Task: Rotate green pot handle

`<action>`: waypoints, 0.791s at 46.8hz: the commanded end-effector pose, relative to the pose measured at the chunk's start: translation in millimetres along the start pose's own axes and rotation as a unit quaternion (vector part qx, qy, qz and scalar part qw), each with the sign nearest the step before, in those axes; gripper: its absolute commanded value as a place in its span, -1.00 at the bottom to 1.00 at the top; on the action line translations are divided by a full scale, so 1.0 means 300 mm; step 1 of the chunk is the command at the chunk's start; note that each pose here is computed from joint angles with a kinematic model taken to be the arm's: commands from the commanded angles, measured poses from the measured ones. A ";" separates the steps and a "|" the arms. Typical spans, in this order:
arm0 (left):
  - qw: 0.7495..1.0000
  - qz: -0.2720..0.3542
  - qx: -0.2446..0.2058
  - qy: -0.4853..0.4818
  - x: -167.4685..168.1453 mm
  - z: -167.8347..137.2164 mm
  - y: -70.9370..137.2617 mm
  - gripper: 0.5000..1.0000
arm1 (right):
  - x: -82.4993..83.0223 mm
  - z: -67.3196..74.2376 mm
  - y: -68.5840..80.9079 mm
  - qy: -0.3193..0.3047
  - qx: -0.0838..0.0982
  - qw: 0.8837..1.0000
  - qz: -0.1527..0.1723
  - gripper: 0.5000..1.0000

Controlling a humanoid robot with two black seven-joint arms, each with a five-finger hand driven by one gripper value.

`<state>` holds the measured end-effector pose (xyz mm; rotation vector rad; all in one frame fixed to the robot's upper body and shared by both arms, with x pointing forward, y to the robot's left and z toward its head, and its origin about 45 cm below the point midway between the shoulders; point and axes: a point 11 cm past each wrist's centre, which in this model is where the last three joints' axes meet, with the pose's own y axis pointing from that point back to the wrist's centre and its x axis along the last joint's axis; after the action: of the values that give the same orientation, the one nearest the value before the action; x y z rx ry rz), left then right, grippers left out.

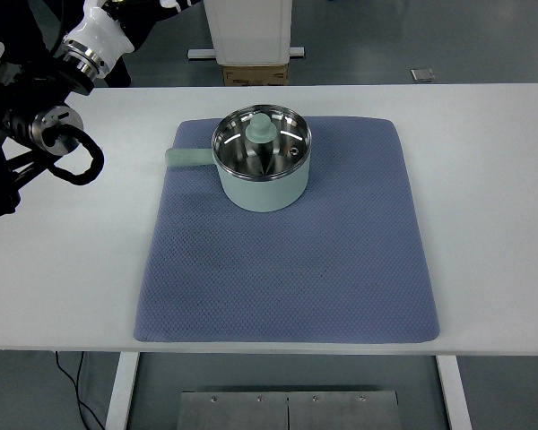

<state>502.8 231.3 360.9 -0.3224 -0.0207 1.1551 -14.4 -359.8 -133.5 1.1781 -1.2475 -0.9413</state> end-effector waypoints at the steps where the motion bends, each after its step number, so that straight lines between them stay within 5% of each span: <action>1: 0.999 0.040 0.006 0.015 0.044 -0.064 0.024 1.00 | 0.001 0.001 0.000 0.000 0.000 1.000 0.000 1.00; 25: 0.981 0.172 -0.008 0.087 0.165 -0.182 0.095 1.00 | -0.002 -0.001 0.000 0.000 0.000 1.000 -0.001 1.00; 37: 0.975 0.188 0.018 0.118 0.110 -0.327 0.120 1.00 | 0.001 0.001 0.000 0.000 0.000 1.000 0.000 1.00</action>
<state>502.1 254.8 259.3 -0.4436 0.2688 1.4816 -14.7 -359.9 -133.5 1.1774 -1.2473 -0.9416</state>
